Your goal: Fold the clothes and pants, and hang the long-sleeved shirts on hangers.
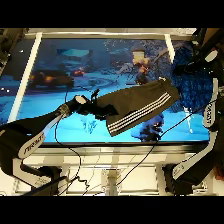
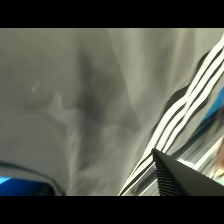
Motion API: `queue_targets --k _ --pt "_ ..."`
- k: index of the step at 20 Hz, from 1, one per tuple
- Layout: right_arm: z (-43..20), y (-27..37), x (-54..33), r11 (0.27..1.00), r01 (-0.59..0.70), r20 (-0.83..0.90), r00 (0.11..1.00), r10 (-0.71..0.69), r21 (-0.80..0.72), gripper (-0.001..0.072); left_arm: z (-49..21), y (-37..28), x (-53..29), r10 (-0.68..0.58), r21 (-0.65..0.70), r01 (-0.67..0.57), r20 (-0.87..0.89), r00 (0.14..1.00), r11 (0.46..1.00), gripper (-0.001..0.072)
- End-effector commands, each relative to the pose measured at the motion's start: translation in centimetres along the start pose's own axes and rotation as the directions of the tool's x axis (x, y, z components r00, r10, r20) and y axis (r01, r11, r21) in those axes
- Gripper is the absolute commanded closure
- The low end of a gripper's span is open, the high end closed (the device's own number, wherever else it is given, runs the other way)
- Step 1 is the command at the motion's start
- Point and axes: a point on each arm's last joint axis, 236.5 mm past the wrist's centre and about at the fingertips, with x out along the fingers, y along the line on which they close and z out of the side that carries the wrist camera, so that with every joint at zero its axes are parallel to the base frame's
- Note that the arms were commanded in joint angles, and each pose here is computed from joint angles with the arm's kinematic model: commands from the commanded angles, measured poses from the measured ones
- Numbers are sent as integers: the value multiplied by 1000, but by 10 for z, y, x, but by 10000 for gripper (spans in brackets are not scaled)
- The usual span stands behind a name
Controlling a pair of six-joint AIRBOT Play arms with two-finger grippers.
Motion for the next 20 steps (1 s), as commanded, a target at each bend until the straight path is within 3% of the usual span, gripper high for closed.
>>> queue_targets --k 1,4,8,10,15,16,19,20 --pt "6 8 -14 999 -20 10 1000 20 36 89 17 -13 12 -31 -18 32 72 997 999 63" --pt "8 22 -24 997 -63 13 998 62 44 89 38 -31 15 -55 35 51 107 993 998 80" --pt "14 45 -37 992 -111 23 994 110 51 89 55 -43 30 -74 66 67 113 991 996 453" --pt "19 57 -45 990 -134 36 991 132 40 89 52 -46 35 -83 78 76 89 993 994 691" --pt "38 79 -71 989 -145 99 985 145 0 103 79 -67 -26 -123 227 98 101 987 969 696" --pt "40 83 -75 988 -157 110 982 156 2 161 86 -65 -48 -107 261 73 116 988 963 697" --pt "45 112 -85 964 -264 129 957 261 11 687 91 -54 -117 -46 342 -2 132 990 940 696" --pt "46 126 -85 952 -307 125 945 303 11 689 87 -54 -136 -35 360 -14 130 991 933 697"
